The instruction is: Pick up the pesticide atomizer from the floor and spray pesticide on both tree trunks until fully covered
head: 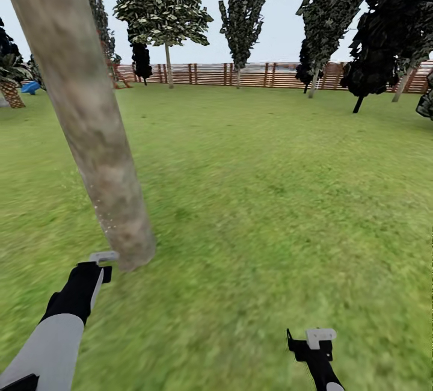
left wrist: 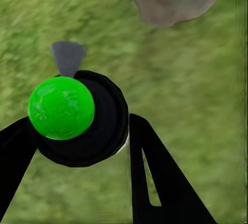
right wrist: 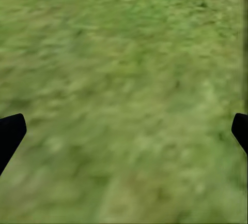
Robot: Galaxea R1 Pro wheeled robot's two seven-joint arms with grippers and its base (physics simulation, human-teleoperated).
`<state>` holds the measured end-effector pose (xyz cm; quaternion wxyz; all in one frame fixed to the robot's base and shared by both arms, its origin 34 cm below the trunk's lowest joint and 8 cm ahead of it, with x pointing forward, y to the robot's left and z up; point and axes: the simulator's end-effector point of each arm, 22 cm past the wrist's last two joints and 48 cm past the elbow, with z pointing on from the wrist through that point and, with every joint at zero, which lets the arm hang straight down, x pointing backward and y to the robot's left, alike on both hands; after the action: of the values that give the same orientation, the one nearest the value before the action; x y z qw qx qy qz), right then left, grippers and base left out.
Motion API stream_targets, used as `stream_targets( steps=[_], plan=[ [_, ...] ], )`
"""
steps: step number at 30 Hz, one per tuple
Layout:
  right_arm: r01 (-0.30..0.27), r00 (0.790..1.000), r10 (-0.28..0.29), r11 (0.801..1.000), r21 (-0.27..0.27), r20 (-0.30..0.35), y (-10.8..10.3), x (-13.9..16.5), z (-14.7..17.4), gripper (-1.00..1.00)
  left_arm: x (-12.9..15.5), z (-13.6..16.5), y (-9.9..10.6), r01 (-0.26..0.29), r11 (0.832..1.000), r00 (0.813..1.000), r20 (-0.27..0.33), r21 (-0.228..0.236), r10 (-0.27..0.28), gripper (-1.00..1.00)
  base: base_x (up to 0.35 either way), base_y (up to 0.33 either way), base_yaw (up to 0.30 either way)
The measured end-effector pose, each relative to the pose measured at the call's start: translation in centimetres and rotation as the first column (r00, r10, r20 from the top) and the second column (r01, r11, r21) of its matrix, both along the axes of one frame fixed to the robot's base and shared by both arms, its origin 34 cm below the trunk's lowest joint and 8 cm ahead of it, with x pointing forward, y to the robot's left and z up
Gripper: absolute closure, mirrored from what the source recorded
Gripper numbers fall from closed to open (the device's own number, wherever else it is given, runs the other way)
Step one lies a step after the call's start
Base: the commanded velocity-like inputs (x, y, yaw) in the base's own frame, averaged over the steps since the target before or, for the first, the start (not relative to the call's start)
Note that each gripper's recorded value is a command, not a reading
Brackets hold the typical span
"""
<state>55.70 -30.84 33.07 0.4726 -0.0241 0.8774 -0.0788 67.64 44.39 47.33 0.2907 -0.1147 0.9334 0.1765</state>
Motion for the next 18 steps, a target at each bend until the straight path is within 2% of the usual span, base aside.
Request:
stream_targets(
  steps=[10,18],
  plan=[
    [0.0,1.0,0.0,1.0,0.0,0.0,-0.01,0.0,0.0,-1.0,-0.04,-0.07,-0.04,0.0,1.0,1.0,-0.002,-0.001,0.0,1.0,0.139,-0.263,0.016],
    [-0.001,1.0,0.001,1.0,0.0,0.0,0.03,0.01,0.01,-1.0,-0.11,-0.06,0.13,-0.003,1.0,1.0,-0.003,0.0,0.003,1.0,0.163,-0.246,0.251]
  ],
)
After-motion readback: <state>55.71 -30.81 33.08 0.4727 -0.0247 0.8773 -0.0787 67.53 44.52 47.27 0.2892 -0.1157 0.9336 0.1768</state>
